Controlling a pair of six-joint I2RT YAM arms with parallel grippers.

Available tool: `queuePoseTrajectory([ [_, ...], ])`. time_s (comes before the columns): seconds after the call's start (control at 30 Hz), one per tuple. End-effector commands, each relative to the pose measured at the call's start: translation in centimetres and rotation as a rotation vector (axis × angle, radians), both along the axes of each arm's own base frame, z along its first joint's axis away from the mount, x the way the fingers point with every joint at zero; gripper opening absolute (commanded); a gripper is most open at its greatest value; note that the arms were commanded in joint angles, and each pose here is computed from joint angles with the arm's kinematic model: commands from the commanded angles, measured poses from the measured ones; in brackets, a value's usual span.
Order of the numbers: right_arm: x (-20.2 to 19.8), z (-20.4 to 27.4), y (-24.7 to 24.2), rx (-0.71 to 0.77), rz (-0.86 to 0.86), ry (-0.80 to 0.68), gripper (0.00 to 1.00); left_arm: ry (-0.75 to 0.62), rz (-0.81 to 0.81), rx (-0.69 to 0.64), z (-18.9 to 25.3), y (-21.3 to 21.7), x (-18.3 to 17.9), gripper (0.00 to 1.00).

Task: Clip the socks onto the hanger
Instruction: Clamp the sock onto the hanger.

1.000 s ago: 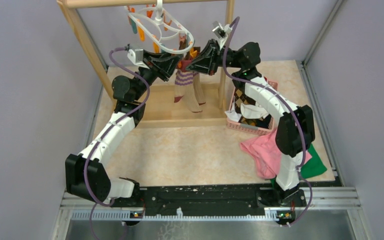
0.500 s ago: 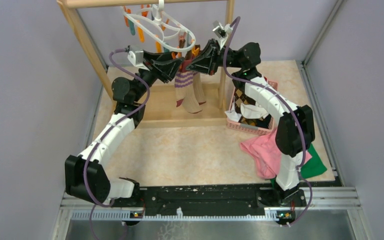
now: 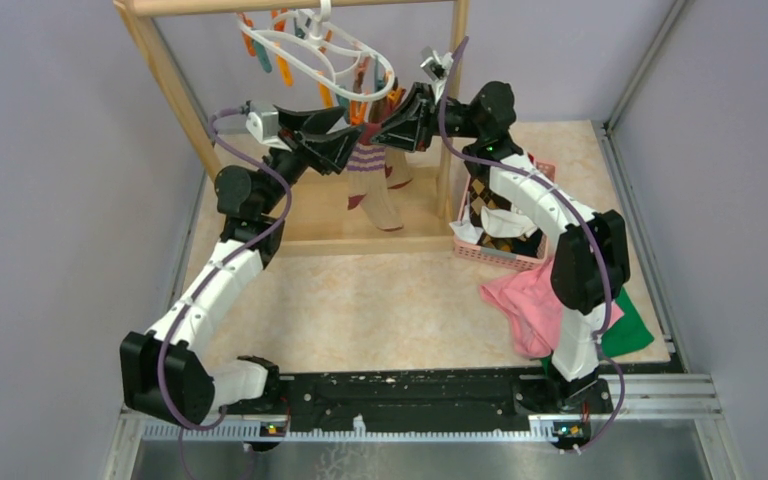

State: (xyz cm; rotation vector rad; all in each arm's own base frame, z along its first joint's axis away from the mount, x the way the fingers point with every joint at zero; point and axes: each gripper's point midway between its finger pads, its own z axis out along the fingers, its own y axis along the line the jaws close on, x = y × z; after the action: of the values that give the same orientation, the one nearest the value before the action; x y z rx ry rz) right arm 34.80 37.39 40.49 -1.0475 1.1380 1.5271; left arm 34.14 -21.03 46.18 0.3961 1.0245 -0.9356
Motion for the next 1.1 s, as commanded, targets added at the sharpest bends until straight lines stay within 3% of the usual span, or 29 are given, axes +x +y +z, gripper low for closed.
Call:
queuePoseTrajectory([
  [0.0,0.5,0.0,0.0,-0.031,-0.072,-0.052,0.23,-0.031,0.042,-0.009,1.0,1.0,-1.6,0.68],
  [0.37,3.5,-2.6,-0.2,-0.139,-0.228,-0.057,0.45,0.004,0.119,0.029,-0.7,2.7,-3.4,0.68],
  [0.6,5.5,-3.5,-0.9,-0.180,-0.361,-0.062,0.46,0.047,0.215,0.090,-4.8,4.4,-4.4,0.72],
  [0.87,1.6,-2.3,-0.5,-0.060,-0.197,-0.186,0.47,0.067,0.308,0.172,-12.4,6.2,-5.8,0.79],
  [1.07,-1.0,-3.8,-0.4,-0.009,-0.156,-0.292,0.65,0.063,0.353,0.135,-17.2,7.3,-6.5,0.80],
])
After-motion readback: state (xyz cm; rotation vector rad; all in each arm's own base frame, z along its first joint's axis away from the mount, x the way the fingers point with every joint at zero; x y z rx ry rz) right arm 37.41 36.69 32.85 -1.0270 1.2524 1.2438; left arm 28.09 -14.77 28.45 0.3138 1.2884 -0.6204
